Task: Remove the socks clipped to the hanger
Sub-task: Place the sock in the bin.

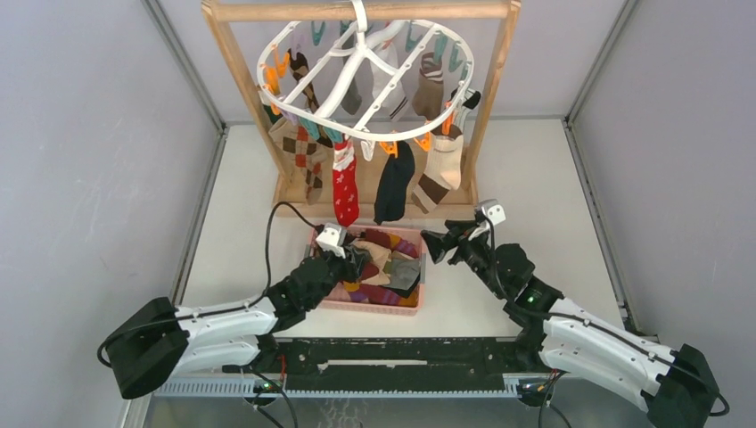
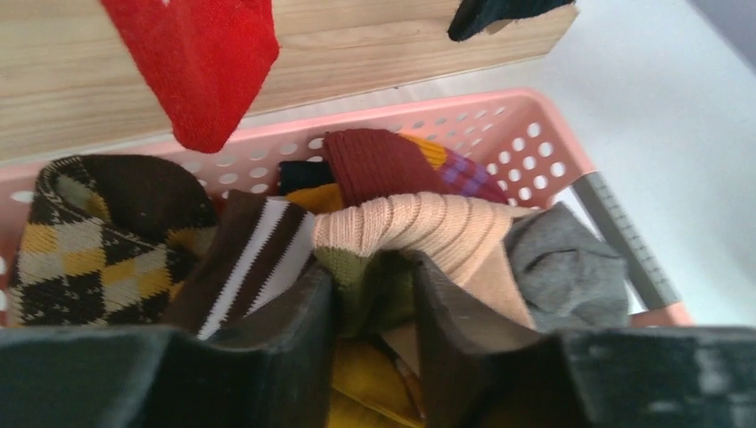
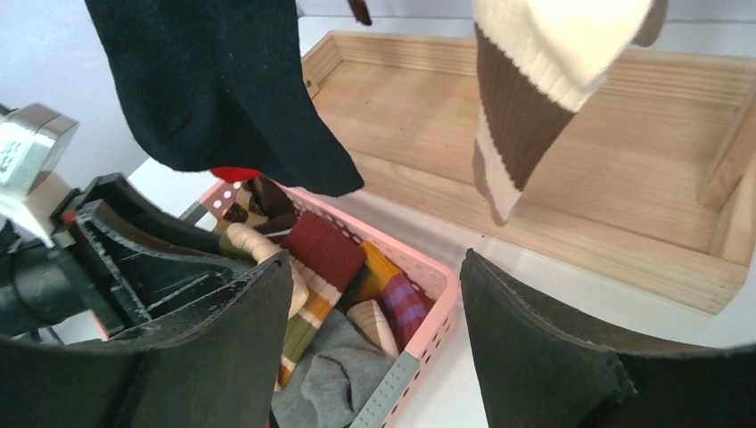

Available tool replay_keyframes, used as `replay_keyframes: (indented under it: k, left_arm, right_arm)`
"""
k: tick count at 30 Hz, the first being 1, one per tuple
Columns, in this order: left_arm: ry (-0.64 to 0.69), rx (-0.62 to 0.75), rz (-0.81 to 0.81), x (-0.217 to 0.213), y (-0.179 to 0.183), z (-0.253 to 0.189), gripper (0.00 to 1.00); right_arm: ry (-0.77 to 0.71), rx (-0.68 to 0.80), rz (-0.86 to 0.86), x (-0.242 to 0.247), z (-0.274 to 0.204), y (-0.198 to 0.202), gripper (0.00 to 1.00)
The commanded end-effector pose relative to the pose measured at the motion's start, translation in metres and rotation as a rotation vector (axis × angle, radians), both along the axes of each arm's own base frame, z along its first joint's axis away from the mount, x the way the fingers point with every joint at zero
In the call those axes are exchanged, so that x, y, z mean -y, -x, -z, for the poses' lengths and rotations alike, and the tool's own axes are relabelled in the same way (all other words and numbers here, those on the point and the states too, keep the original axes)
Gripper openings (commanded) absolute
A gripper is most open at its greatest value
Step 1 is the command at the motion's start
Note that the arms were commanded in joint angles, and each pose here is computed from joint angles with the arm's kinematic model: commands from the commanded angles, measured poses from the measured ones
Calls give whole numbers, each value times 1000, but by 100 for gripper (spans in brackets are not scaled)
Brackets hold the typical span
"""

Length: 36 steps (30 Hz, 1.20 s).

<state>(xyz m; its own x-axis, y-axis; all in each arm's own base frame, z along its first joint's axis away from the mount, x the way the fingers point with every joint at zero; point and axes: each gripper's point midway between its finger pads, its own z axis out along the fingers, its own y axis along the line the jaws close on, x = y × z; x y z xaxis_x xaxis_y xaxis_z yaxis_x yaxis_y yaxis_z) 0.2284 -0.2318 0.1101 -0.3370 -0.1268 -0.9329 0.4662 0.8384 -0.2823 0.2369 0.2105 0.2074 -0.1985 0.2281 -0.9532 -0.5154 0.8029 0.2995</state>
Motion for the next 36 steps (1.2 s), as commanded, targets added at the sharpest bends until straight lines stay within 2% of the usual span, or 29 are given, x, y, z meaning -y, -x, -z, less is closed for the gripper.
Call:
replay_keyframes:
  k: [1,4,9,11,14,22,28,29,30,36]
  left_arm:
    - [37,37,-61,-3,-10,-3,49]
    - [33,37,-70,-2,-12,-2,66]
    - [41,45,-74,-4,-13,-10,81]
    - [57,56,-76,-6,-11,-18,91]
    - [76,75,-88,-14,-8,-31,99]
    - [138,135,-178,-51,1,-66,100]
    - [153,188,-363,-99,0,-84,100]
    - [152,193,-397,-107,0,-86,100]
    - [148,199,-418,-112,0,-88,100]
    - [108,254,-543,-140,-2,-103,100]
  right_arm:
    - [-48,53,-49,-11,-17,9,76]
    - [-38,51,-71,-17,-14,14,76]
    - [-14,46,-108,-29,-8,22,76]
    - [-5,45,-128,-34,-6,25,76]
    - [12,40,-154,-41,-3,30,76]
    - [28,35,-177,-50,1,34,77]
    - [26,101,-121,-39,-18,28,90]
    - [45,130,-125,-39,-20,27,97]
    - [48,147,-124,-38,-22,27,99]
    - [84,241,-51,-23,-37,11,100]
